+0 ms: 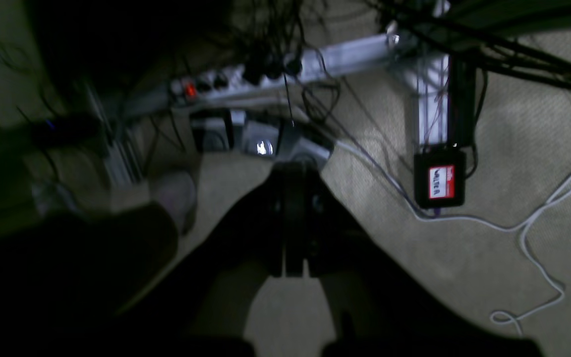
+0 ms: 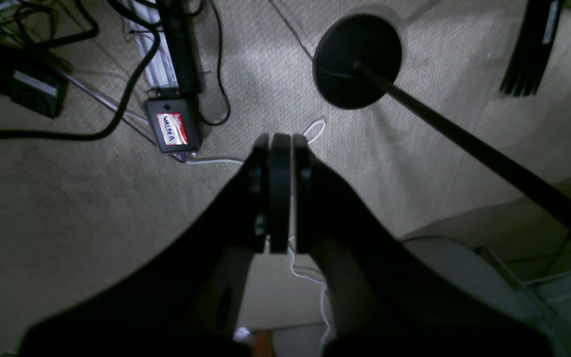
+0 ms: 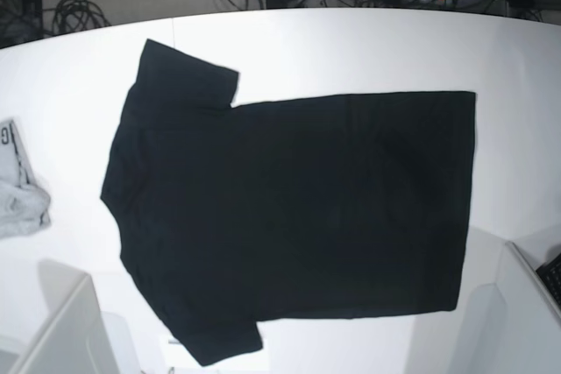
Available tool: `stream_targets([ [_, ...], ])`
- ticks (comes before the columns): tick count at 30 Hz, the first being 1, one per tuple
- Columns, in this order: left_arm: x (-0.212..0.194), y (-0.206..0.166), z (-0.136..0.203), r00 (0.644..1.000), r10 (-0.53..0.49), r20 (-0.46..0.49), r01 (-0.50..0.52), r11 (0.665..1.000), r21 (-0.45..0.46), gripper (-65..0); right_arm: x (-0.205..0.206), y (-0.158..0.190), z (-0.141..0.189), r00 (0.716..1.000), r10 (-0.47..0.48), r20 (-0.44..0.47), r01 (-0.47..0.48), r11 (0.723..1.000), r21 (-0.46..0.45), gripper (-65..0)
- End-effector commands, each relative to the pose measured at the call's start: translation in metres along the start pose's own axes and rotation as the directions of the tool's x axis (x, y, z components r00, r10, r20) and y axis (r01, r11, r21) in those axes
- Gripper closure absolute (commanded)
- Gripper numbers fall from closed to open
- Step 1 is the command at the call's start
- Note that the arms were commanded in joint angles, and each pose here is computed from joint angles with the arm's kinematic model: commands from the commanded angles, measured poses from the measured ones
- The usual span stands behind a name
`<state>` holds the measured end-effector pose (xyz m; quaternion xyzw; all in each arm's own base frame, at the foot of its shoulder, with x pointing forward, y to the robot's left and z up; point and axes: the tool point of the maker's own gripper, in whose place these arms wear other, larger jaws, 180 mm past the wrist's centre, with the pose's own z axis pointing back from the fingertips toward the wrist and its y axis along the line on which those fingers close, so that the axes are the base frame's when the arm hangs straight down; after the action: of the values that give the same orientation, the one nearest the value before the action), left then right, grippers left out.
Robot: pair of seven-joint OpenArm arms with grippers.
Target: Fold the T-shirt properly
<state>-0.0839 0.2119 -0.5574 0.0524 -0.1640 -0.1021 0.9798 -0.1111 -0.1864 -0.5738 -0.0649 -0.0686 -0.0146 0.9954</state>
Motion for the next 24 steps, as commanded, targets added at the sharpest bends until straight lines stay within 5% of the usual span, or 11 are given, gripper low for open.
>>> stream_targets([
  [1, 0.000, 0.002, 0.011, 1.000, -0.010, 0.019, 0.010, 1.000, 0.002, 0.0, 0.000, -0.004, 0.008, 1.000, 0.001, 0.021, -0.001, 1.000, -0.008, 0.0],
  [6, 0.013, 0.016, 0.039, 0.999, 0.001, 0.032, -0.002, 0.999, 0.041, 0.0, 0.017, -0.017, 0.033, 0.997, 0.006, 0.076, -0.003, 0.999, -0.035, 0.0],
  [11, 0.050, 0.038, 0.066, 0.992, -0.003, 0.122, -0.008, 0.995, 0.094, 0.0, 0.052, -0.041, 0.061, 0.987, -0.085, 0.133, 0.100, 0.989, -0.112, 0.0],
  [24, 0.164, 0.068, 0.122, 0.909, -0.064, 0.413, -0.013, 0.983, 0.181, 0.0, 0.197, -0.059, 0.135, 0.893, -0.090, 0.441, 0.166, 0.977, -0.137, 0.0],
])
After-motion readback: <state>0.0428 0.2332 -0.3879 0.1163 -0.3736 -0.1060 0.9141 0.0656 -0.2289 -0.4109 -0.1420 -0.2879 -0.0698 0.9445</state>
